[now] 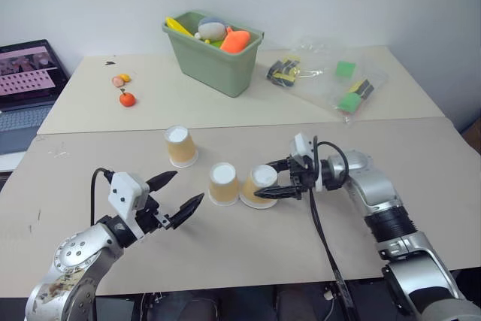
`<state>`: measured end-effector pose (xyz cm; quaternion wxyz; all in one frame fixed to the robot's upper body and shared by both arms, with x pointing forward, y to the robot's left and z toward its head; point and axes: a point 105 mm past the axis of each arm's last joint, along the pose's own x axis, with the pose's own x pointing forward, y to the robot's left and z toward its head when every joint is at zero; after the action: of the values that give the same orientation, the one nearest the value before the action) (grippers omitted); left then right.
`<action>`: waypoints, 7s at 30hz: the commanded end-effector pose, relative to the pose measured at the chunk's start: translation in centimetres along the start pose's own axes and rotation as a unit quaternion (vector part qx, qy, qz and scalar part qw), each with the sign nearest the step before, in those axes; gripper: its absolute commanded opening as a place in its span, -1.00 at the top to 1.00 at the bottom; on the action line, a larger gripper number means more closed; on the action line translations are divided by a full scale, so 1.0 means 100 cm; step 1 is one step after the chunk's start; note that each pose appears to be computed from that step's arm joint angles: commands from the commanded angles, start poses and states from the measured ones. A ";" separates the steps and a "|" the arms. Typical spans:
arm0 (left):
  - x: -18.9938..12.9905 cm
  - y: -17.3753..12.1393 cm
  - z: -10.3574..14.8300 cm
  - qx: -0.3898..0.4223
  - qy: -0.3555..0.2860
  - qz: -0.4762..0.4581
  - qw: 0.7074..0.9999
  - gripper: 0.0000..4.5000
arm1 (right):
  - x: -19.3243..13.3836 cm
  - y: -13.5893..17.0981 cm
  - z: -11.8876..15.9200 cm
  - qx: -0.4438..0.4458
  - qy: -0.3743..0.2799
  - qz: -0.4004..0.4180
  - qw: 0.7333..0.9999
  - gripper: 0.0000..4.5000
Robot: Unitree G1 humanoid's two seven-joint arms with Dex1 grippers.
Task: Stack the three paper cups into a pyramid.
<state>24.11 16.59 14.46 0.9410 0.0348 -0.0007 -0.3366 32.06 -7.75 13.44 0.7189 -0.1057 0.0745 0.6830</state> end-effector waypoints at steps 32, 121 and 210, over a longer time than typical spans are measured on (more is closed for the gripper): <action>-0.006 0.026 0.016 -0.046 -0.064 0.061 0.995 -1.00 | -0.089 -0.011 0.040 0.042 -0.059 -0.141 0.987 -0.98; 0.106 0.001 0.136 0.066 -0.078 -0.280 0.955 -0.15 | -0.094 0.018 0.050 0.015 -0.104 -0.262 0.959 -1.00; 0.024 0.110 0.100 -0.105 -0.167 0.129 0.972 -0.99 | -0.172 -0.003 0.022 0.027 -0.088 -0.402 0.911 -1.00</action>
<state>33.00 21.76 24.91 0.9558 -0.1195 -0.1083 -0.2459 31.65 -23.10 19.62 0.9346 -0.0465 -0.0011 0.3527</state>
